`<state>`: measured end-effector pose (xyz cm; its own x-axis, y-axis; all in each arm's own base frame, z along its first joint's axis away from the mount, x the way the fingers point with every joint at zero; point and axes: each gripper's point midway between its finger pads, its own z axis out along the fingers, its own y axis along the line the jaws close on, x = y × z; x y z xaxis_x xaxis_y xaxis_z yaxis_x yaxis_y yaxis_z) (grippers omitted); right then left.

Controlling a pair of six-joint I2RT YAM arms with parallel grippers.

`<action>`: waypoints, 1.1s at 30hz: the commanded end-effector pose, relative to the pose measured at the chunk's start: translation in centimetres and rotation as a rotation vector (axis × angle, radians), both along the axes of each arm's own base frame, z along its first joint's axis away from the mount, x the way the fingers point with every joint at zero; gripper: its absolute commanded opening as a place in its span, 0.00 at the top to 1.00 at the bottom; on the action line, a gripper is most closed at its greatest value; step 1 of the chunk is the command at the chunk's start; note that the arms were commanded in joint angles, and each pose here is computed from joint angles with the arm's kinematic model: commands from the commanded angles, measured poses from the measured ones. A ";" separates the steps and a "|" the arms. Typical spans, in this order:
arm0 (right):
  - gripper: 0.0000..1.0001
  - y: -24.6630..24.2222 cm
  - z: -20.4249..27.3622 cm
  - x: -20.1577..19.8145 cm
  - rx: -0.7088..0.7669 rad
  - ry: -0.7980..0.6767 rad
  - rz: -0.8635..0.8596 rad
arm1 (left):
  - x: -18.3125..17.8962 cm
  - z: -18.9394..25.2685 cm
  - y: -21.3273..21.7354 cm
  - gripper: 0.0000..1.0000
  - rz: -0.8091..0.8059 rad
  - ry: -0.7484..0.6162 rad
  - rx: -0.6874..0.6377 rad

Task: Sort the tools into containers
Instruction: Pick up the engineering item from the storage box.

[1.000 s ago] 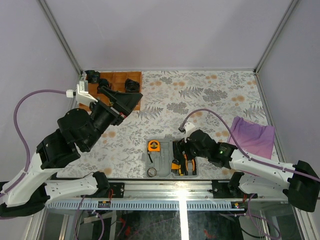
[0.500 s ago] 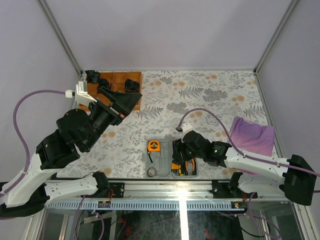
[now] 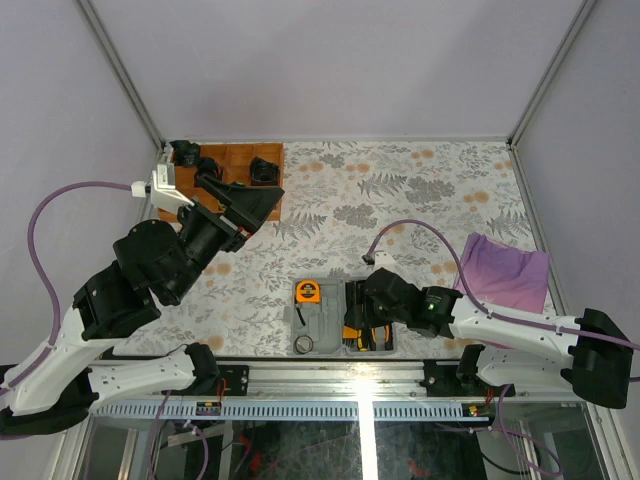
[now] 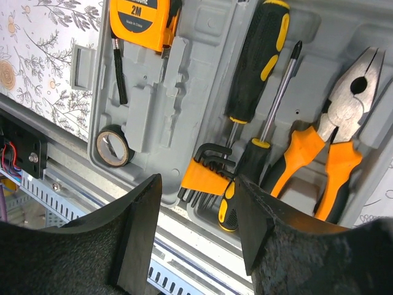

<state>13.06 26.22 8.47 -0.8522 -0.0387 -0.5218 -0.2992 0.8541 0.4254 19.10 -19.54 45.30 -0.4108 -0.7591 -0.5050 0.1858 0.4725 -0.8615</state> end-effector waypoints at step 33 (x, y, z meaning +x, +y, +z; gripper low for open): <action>0.53 1.2 -5.0 -2.0 -0.283 0.107 -0.046 | -0.4 -13.7 0.4 0.01 0.032 0.220 0.177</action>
<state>10.67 27.57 3.68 -0.9109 -0.1297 -0.3917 -0.2366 0.9419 0.2383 18.93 -18.88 32.33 -0.4892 -0.6816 -0.5441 -0.0038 0.6255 -0.7802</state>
